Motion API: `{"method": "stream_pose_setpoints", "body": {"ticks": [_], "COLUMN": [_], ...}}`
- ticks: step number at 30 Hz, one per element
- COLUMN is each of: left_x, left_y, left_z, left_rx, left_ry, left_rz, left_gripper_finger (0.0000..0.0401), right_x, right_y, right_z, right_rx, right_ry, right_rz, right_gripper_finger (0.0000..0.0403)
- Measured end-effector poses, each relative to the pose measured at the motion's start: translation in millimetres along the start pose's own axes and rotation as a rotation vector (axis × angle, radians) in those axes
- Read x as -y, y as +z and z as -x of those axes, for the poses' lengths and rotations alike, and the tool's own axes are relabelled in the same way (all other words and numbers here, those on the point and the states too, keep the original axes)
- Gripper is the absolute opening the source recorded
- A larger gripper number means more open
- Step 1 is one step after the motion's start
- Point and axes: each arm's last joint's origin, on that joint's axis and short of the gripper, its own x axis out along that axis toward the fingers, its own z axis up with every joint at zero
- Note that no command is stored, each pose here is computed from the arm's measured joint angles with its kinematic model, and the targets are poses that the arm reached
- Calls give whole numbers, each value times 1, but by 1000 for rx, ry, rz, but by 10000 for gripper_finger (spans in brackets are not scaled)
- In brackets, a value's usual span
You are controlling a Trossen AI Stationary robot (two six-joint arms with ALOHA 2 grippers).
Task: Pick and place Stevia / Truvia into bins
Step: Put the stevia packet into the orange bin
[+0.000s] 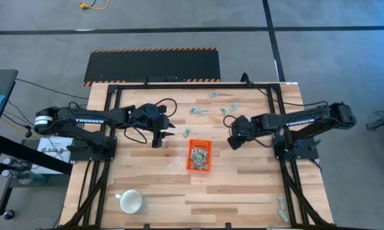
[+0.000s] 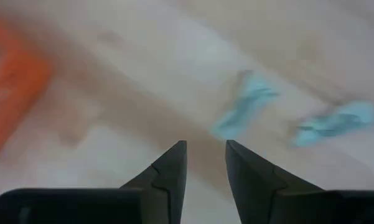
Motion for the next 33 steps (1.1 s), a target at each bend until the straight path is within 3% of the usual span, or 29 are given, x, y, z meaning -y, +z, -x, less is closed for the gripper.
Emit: {"method": "stream_pose_setpoints", "body": {"ticks": [7, 14, 22, 28, 33], "left_x": [0, 0, 0, 0, 0], "left_y": [0, 0, 0, 0, 0], "left_z": [0, 0, 0, 0, 0], "left_rx": [0, -1, -2, -3, -3], "left_ry": [0, -1, -2, -3, -2], "left_rz": [1, 2, 9, 9, 10], "left_gripper_finger": [141, 141, 141, 141, 141], "right_x": [12, 15, 8, 7, 2], "right_y": [1, 2, 11, 11, 8], "right_z": [-13, -37, -63, -73, -68], "right_rx": [31, -26, -18, -43, 9], "right_ry": [-61, -151, -141, -179, -158], "right_rz": [-104, -120, -99, -82, -31], "right_gripper_finger": [109, 151, 189, 187, 154]}}
